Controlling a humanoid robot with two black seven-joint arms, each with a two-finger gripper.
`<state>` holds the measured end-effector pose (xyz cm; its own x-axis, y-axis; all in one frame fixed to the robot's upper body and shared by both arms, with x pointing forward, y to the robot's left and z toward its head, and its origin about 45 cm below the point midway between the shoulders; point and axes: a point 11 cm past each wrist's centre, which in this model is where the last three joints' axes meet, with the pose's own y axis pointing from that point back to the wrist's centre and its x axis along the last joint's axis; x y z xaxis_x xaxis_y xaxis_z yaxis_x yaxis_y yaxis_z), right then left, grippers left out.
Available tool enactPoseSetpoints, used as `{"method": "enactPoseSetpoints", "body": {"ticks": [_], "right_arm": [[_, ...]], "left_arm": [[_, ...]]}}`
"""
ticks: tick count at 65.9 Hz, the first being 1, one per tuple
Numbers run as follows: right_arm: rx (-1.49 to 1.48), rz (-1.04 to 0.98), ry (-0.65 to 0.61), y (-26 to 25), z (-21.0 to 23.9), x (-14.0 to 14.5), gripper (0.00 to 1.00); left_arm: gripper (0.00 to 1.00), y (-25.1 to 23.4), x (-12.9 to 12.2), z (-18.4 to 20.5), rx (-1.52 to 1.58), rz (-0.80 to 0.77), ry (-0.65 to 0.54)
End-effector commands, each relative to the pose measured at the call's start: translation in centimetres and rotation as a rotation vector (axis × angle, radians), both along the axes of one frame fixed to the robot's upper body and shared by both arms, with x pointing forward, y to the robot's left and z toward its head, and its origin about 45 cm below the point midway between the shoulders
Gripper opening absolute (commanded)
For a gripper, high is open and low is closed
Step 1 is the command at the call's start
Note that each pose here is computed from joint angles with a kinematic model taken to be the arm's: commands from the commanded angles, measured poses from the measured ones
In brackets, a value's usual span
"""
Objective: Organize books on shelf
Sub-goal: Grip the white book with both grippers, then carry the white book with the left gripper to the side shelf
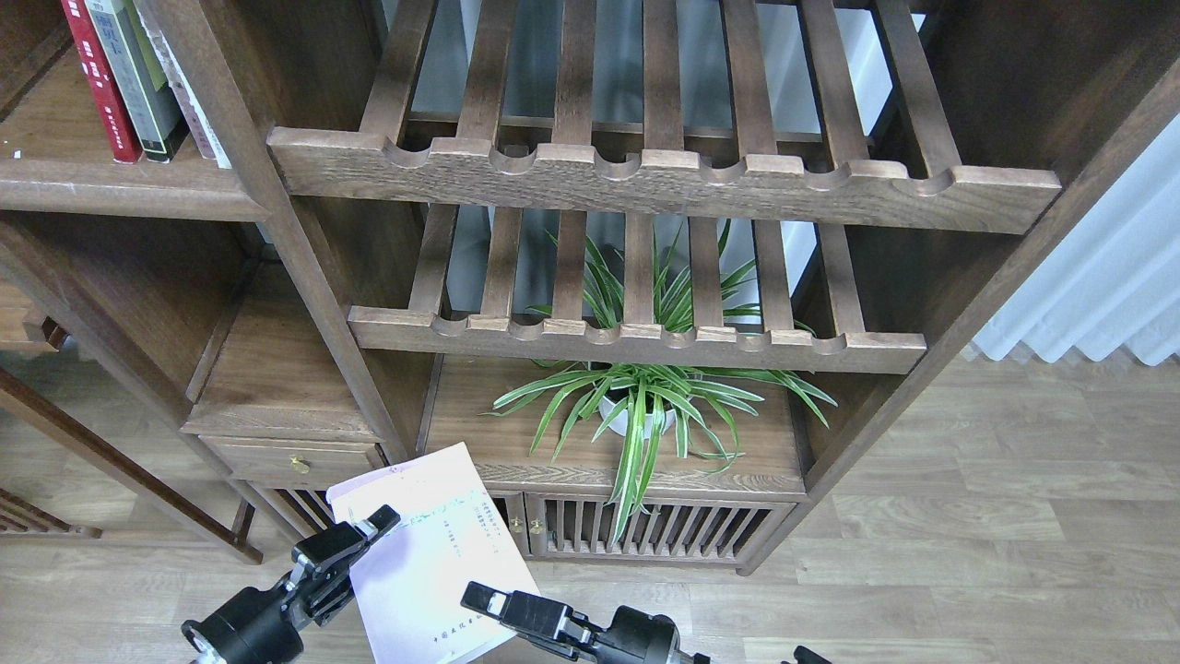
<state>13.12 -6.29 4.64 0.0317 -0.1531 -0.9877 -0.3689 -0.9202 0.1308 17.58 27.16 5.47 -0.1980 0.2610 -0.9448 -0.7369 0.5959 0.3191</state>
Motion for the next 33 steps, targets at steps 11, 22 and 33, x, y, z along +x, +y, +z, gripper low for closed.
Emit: {"method": "enactPoseSetpoints", "body": {"ticks": [11,22,33], "right_arm": [[-0.006,-0.011,-0.007,-0.2,0.0,0.2,1.0],[-0.006,-0.013,0.003,-0.2,-0.2,-0.2,1.0],[-0.009,-0.015,0.014,-0.3,-0.4,-0.6,1.0]], "left_arm": [[0.13,3.9,2.4,2.1,0.059,0.068,-0.081],[0.17,7.8,3.2,3.7,0.151,0.097,-0.121],[0.14,11.1,3.7,5.9,0.219,0.124,-0.166]]}}
